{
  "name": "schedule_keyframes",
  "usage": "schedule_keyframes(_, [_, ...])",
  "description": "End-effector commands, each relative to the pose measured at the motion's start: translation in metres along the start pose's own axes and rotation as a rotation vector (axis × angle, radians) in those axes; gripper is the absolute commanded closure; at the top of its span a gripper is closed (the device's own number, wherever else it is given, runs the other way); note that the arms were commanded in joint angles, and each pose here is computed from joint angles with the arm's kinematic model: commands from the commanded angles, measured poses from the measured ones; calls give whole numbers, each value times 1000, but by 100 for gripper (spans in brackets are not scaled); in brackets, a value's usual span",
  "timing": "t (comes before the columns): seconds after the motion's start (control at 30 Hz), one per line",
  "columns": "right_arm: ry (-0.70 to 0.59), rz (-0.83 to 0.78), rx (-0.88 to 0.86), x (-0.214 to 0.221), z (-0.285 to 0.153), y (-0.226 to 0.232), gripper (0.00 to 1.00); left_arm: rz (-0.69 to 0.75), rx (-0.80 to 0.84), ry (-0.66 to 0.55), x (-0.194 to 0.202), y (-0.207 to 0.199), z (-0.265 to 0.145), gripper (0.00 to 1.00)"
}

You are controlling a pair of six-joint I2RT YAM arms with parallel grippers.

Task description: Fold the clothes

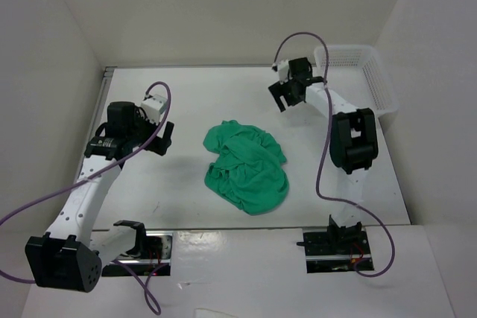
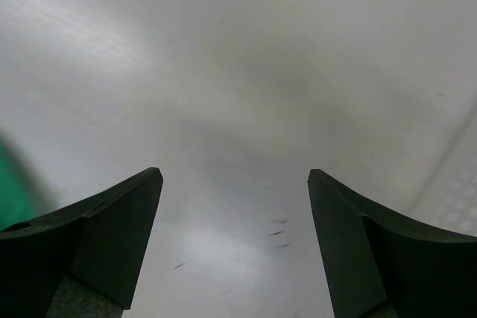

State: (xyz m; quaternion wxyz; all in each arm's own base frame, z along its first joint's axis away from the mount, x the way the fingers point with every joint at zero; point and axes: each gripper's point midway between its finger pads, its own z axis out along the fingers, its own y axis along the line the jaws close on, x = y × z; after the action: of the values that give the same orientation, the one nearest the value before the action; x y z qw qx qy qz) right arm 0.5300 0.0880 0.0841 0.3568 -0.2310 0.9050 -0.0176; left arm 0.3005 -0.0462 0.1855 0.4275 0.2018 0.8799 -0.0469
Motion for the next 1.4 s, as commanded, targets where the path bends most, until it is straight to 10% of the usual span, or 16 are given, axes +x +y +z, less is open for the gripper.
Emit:
schedule_keyframes(0.0, [-68, -236, -223, -16, -65, 93, 14, 12, 56, -6, -1, -9, 1, 0])
schedule_keyframes(0.33, [-194, -438, -358, 7, -182, 166, 18, -9, -34, -89, -16, 2, -15, 0])
schedule_keyframes(0.63, [-45, -471, -388, 53, -157, 182, 29, -58, 49, 182, 28, -3, 37, 0])
schedule_keyframes(1.17, [140, -579, -430, 127, -147, 203, 43, 58, 356, 283, 20, -96, 107, 15])
schedule_keyframes(1.37, [195, -594, -435, 144, -136, 204, 72, 32, 401, 330, 25, -104, 113, 24])
